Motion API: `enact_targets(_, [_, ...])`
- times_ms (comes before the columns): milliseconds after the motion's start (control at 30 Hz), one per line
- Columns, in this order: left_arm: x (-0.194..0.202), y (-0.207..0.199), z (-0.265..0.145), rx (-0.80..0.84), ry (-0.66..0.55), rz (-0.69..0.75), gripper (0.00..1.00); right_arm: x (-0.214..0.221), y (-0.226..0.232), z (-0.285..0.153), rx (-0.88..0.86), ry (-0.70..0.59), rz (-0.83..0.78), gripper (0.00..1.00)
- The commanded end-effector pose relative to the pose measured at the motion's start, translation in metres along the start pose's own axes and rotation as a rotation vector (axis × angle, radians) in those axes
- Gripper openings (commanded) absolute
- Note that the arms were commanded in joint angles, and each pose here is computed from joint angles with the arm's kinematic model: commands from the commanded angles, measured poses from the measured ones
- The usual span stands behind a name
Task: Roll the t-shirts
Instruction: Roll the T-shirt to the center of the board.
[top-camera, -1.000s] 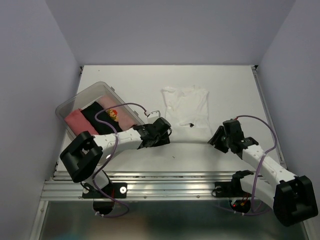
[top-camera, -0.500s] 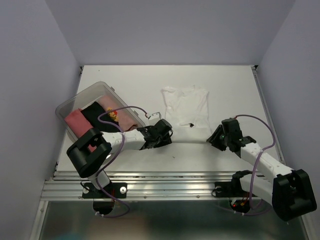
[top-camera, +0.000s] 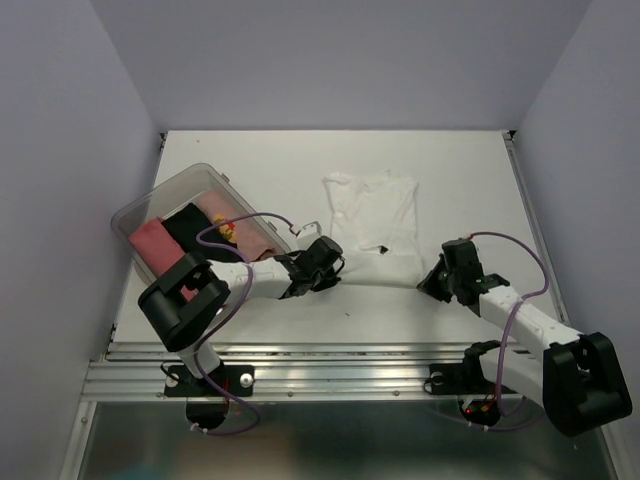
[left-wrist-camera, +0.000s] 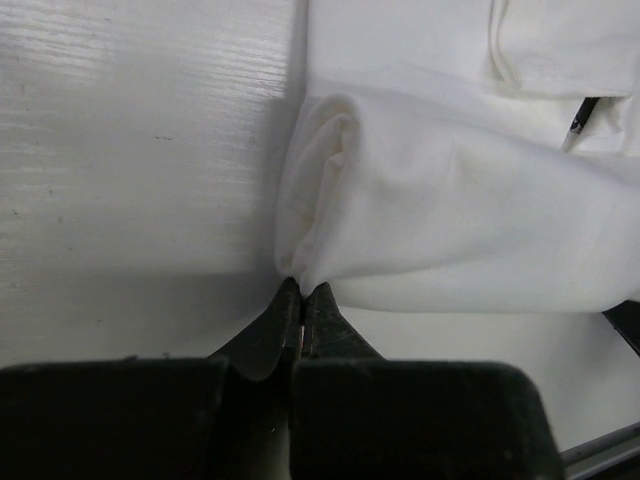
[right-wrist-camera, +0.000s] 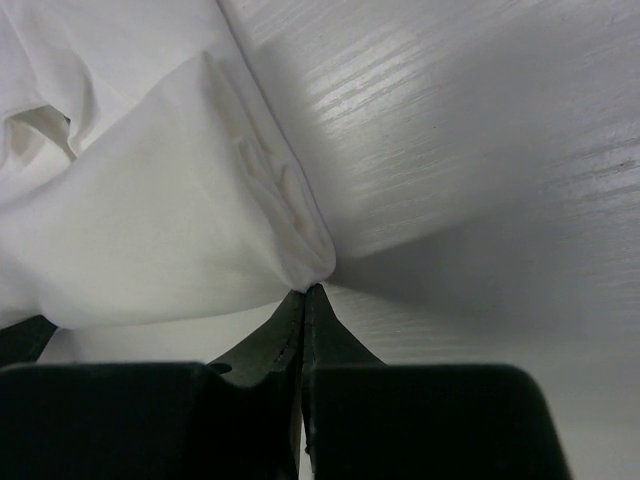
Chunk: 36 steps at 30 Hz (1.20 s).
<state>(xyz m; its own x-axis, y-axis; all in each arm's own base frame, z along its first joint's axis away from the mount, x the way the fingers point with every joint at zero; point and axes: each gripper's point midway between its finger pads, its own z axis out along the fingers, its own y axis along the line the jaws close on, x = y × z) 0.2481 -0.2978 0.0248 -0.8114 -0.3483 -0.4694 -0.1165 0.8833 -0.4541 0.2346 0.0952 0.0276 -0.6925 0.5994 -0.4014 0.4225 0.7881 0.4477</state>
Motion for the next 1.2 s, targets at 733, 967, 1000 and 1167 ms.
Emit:
enact_targets(733, [0.024, 0.014, -0.063, 0.005, 0.188, 0.086, 0.00, 0.019, 0.000, -0.054, -0.013, 0.111, -0.014, 0.01])
enact_targets(967, [0.016, 0.009, -0.077, -0.034, 0.208, 0.082, 0.00, 0.001, 0.011, -0.064, 0.004, 0.070, 0.001, 0.01])
enact_targets(1000, [0.014, 0.006, -0.077, -0.032, 0.212, 0.079, 0.00, 0.000, 0.011, -0.064, 0.006, 0.070, 0.000, 0.01])
enact_targets(1167, [0.014, 0.002, -0.074, -0.032, 0.246, 0.059, 0.00, -0.010, 0.017, -0.065, 0.014, 0.051, -0.010, 0.01])
